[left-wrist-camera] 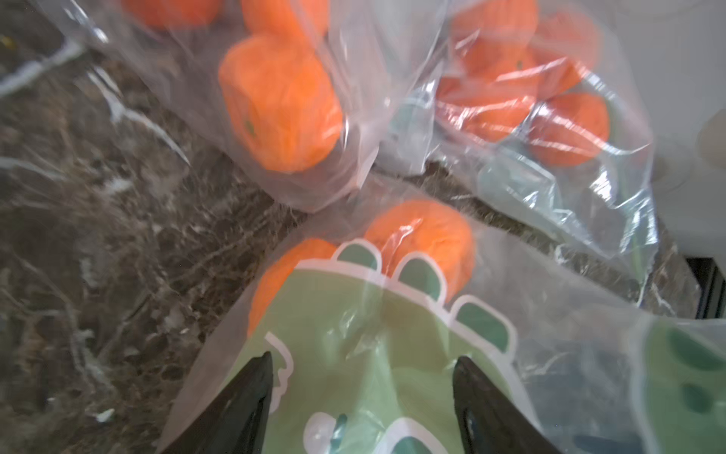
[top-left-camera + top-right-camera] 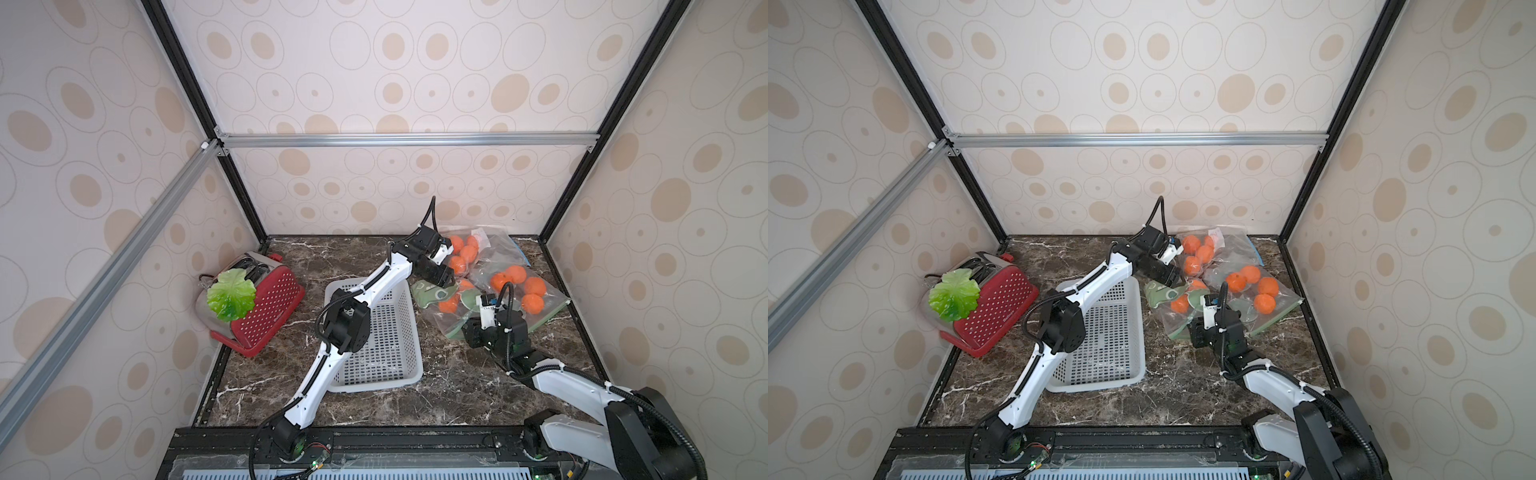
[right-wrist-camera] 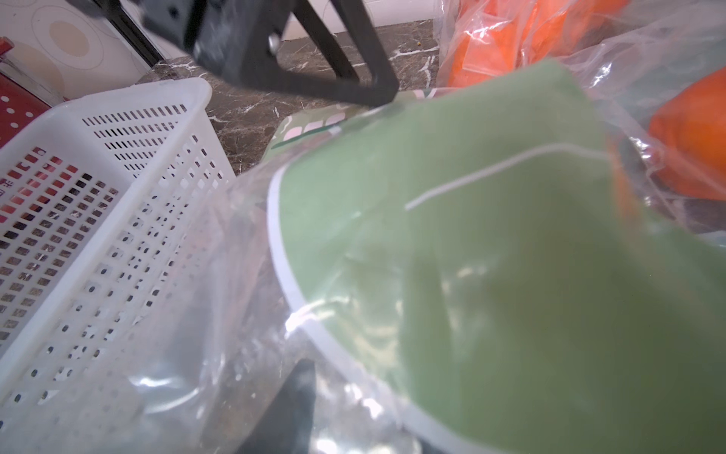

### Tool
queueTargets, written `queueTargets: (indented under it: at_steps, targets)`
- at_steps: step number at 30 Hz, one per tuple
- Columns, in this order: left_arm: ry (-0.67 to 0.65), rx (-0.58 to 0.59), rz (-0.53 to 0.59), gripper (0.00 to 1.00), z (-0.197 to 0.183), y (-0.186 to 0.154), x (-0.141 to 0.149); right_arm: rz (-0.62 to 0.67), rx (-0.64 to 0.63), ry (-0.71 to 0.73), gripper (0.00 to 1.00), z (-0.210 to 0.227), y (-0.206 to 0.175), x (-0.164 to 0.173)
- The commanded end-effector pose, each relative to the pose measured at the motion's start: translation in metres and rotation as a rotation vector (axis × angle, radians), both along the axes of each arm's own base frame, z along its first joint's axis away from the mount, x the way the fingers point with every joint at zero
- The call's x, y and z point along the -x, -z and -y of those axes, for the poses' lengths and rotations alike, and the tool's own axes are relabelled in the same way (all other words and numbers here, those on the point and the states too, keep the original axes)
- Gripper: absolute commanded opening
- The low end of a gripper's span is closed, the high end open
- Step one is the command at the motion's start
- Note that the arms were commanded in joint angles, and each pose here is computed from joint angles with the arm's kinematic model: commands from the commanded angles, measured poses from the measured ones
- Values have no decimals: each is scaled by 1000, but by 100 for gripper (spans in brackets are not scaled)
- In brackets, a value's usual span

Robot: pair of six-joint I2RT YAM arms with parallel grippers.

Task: Open the zip-top bag and take out the orange
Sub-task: Open the zipper of the food storage bag at the center of the board, then adjust the zipper food storage bag at the center of the board.

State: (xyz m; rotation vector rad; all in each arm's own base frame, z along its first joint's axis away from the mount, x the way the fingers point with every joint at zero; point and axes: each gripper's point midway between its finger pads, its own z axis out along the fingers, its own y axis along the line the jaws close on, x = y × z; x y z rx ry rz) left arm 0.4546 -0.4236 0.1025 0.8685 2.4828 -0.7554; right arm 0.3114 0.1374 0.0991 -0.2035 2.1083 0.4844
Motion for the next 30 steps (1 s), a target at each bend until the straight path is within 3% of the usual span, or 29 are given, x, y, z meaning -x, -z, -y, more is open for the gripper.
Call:
queueTargets:
  at_steps: [1, 8, 15, 19, 23, 28, 30]
  targets:
    - [48, 23, 24, 74, 4, -15, 5, 35, -11, -26, 43, -4, -12, -3]
    - [36, -62, 18, 74, -3, 15, 4, 31, -8, -30, 44, -5, -10, -2]
    - [5, -93, 171, 77, -7, -11, -13, 23, -6, -35, 45, -5, -8, -1]
    - [-29, -99, 229, 83, -8, -16, -24, 16, -7, -37, 45, -6, -6, -1]
    - [22, -92, 132, 80, -1, 7, -11, 16, -3, -39, 46, -6, -8, 0]
    - [107, 17, 4, 65, 15, 16, 15, 15, -4, -34, 47, -5, -8, -1]
    - [123, 41, -25, 64, 18, 16, 21, 10, -3, -35, 48, -5, -7, 0]
